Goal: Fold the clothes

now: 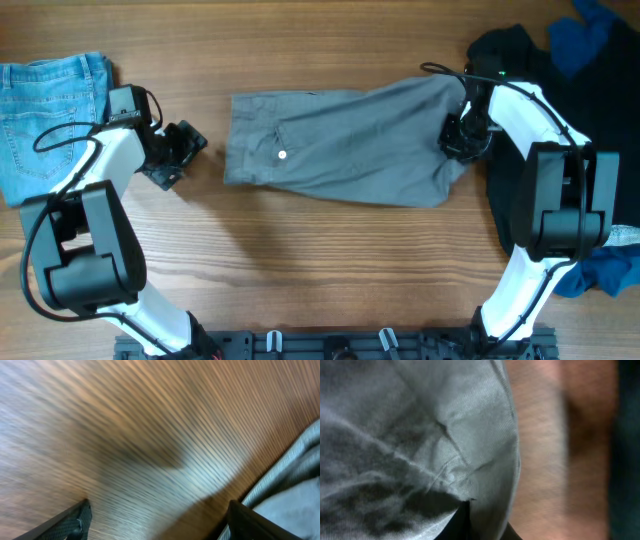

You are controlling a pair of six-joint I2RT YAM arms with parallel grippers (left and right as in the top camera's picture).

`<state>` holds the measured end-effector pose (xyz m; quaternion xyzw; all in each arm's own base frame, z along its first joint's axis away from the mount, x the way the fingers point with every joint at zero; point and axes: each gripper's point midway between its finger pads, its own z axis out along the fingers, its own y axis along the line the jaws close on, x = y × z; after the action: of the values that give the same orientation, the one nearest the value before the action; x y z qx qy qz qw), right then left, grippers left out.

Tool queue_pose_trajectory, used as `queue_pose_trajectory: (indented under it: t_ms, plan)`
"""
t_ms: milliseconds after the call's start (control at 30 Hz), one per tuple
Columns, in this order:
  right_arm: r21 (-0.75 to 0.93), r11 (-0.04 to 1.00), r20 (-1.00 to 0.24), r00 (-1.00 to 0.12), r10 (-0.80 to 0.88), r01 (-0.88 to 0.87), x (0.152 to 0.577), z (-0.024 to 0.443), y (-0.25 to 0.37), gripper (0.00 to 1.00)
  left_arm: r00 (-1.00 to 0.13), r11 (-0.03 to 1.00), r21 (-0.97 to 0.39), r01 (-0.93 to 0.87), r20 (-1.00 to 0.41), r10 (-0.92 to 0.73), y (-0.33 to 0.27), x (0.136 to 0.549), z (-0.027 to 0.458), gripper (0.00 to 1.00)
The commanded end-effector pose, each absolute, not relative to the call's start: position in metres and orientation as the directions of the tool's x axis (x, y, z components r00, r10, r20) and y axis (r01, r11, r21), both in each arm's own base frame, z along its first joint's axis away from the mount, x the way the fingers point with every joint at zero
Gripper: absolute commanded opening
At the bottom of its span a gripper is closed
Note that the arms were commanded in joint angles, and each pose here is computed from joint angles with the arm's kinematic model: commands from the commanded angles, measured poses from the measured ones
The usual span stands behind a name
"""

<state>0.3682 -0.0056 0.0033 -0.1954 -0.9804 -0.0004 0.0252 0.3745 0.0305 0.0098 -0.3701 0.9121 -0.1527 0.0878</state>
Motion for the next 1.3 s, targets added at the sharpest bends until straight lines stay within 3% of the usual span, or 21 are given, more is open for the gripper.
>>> queue_pose_trajectory:
  t_ms: [0,67,100,267,333,467,567,667,700,800,867,900,967,1167,1267]
  plan:
    - [-0.105,0.900,-0.012,-0.906,0.424,0.423,0.372,0.024,-0.033,0.24,-0.796,0.708,-0.433,-0.558,0.038,-0.605,0.002,0.365,-0.001,0.92]
    - [-0.092,0.900,-0.047,-0.905,0.423,0.425,0.376,0.040,-0.036,0.41,-0.812,0.711,-0.461,-0.531,0.036,-0.582,-0.004,0.367,0.002,0.93]
    - [-0.085,0.904,-0.073,-0.907,0.414,0.419,0.378,0.050,-0.036,0.44,-0.830,0.714,-0.489,-0.500,0.036,-0.557,-0.012,0.369,0.005,0.94]
    - [-0.045,0.910,-0.162,-0.902,0.400,0.412,0.382,0.087,-0.036,0.49,-0.885,0.758,-0.506,-0.413,0.026,-0.465,-0.046,0.371,-0.001,0.97]
    - [-0.012,0.920,-0.202,-0.902,0.381,0.391,0.385,0.103,-0.033,0.56,-0.903,0.774,-0.505,-0.383,0.028,-0.428,-0.061,0.371,-0.010,0.97]
    - [0.111,0.944,-0.241,-0.913,0.328,0.310,0.392,0.124,-0.012,0.57,-0.930,0.790,-0.515,-0.333,0.039,-0.366,-0.087,0.369,-0.025,0.91]
    - [0.178,0.940,-0.229,-0.917,0.326,0.289,0.394,0.125,0.000,0.57,-0.942,0.799,-0.518,-0.304,0.039,-0.333,-0.100,0.367,-0.025,0.74]
    - [0.280,0.930,-0.225,-0.925,0.306,0.240,0.400,0.129,0.023,0.57,-0.947,0.804,-0.518,-0.293,0.039,-0.320,-0.105,0.365,-0.025,0.09]
    - [0.302,0.930,-0.230,-0.931,0.283,0.208,0.401,0.130,0.030,0.56,-0.946,0.804,-0.517,-0.294,0.039,-0.321,-0.105,0.365,-0.025,0.04]
    - [0.341,0.932,-0.237,-0.949,0.208,0.119,0.401,0.133,0.054,0.49,-0.940,0.798,-0.517,-0.309,0.036,-0.340,-0.097,0.367,-0.022,0.04]
    - [0.335,0.941,-0.242,-0.960,0.142,0.055,0.398,0.131,0.073,0.33,-0.927,0.801,-0.499,-0.331,0.012,-0.375,-0.081,0.370,-0.012,0.04]
    - [0.336,0.941,-0.238,-0.964,0.118,0.032,0.396,0.128,0.083,0.18,-0.918,0.806,-0.483,-0.343,-0.011,-0.398,-0.070,0.372,-0.004,0.04]
    - [0.349,0.937,-0.229,-0.971,0.072,-0.013,0.391,0.120,0.104,0.06,-0.898,0.810,-0.460,-0.364,-0.059,-0.436,-0.051,0.377,0.015,0.04]
    - [0.485,0.859,-0.174,-0.981,-0.091,-0.166,0.368,0.081,0.188,0.05,-0.839,0.792,-0.501,-0.349,-0.209,-0.502,-0.022,0.380,0.105,0.04]
    - [0.604,0.757,-0.150,-0.969,-0.198,-0.248,0.352,0.061,0.245,0.05,-0.819,0.784,-0.523,-0.334,-0.250,-0.516,-0.025,0.373,0.135,0.04]
